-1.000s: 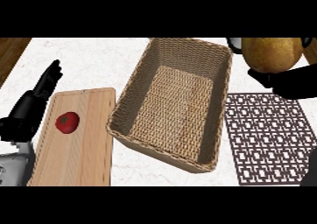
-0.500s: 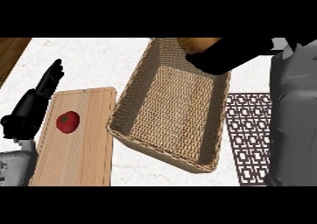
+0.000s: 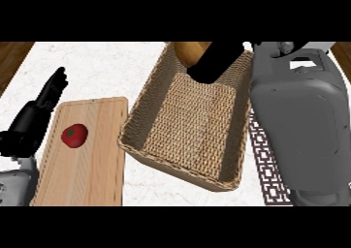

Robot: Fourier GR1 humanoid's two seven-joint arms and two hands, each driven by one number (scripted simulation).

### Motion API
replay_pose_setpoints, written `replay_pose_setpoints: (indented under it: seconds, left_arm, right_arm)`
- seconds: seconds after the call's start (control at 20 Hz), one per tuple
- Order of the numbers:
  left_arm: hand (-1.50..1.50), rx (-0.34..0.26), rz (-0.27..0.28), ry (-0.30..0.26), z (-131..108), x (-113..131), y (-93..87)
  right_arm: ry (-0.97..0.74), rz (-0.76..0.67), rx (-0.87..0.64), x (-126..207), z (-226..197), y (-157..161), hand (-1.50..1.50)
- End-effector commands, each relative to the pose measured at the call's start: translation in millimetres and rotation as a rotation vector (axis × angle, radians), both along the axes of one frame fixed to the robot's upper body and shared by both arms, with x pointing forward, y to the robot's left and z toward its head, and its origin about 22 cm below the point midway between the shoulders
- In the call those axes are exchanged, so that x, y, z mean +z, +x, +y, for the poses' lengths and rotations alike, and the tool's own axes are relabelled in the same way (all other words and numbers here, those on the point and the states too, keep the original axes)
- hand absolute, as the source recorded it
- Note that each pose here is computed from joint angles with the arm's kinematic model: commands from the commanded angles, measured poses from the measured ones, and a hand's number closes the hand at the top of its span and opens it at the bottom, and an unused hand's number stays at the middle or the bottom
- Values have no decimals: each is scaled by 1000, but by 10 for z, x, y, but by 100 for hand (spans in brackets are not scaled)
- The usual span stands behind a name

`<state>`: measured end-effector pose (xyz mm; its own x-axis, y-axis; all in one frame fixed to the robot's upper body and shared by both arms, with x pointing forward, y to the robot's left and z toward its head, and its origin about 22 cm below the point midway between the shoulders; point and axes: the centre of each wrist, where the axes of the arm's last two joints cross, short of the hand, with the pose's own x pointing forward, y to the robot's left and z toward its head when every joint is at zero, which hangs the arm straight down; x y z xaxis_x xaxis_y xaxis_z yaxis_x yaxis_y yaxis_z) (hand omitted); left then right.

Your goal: Pick the pear from the placemat and place it in the basket

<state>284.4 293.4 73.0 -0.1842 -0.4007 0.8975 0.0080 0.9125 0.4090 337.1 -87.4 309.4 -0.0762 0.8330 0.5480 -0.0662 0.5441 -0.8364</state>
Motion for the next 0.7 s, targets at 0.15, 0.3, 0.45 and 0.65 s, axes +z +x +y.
replay_pose_setpoints:
  seconds: [0.15, 0.3, 0.45, 0.65]
  left_arm:
    - [0, -1, -4, -24, -89, -35, 57]
    - [0, 5, 10, -2, -27, -83, 25]
    - [0, 8, 9, -6, 20, 29, 40]
    - [0, 1, 12, -5, -96, -33, -48]
  right_arm:
    - [-279, 56, -83, -62, -12, 43, 150]
    - [-322, 126, -38, -185, -33, 122, 150]
    - [-232, 175, 13, -132, 77, 71, -150]
    - [-154, 195, 55, -221, 70, -23, -150]
